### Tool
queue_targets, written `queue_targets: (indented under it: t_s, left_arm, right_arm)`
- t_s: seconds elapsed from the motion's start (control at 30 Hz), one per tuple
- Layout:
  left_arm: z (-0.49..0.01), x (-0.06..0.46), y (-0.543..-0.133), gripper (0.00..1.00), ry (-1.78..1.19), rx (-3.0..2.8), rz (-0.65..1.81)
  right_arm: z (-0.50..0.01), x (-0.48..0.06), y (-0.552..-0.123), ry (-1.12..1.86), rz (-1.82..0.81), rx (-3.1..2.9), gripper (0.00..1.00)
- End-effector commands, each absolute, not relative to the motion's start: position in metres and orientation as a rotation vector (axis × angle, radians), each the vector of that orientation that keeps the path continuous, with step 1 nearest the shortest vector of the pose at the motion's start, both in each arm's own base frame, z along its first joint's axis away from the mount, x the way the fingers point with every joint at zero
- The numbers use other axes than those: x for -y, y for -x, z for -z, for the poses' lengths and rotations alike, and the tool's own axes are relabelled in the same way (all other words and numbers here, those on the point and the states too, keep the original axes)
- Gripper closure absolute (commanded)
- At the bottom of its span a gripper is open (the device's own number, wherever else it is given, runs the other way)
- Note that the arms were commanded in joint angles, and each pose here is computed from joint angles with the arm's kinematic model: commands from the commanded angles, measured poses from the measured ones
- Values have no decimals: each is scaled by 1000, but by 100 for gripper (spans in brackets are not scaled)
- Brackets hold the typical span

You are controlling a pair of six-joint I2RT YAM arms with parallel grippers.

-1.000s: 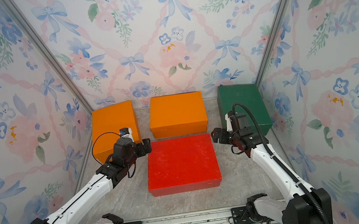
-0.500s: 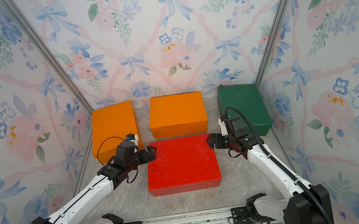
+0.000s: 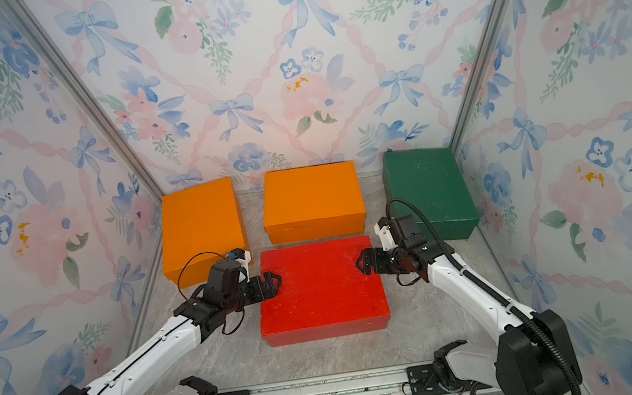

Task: Stack the shoeboxes
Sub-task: Pick up the shoebox from the center of the board.

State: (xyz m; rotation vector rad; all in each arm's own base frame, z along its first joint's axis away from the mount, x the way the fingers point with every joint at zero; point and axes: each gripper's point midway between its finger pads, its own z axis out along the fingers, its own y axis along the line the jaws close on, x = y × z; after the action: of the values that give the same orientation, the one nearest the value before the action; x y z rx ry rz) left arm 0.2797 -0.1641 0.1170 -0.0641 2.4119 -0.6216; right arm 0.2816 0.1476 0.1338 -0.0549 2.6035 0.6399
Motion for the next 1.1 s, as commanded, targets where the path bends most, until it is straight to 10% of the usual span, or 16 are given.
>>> queue_targets:
  t_s: [0.0, 1.07]
  left_arm:
    - [-110, 166, -269, 2, 67, -2440, 653]
    - [-101, 185, -252, 5, 60, -2476, 741]
  right_arm:
    - [-124, -154, -266, 63, -672, -2657, 5]
    - [-106, -165, -248, 47, -741, -2696, 24]
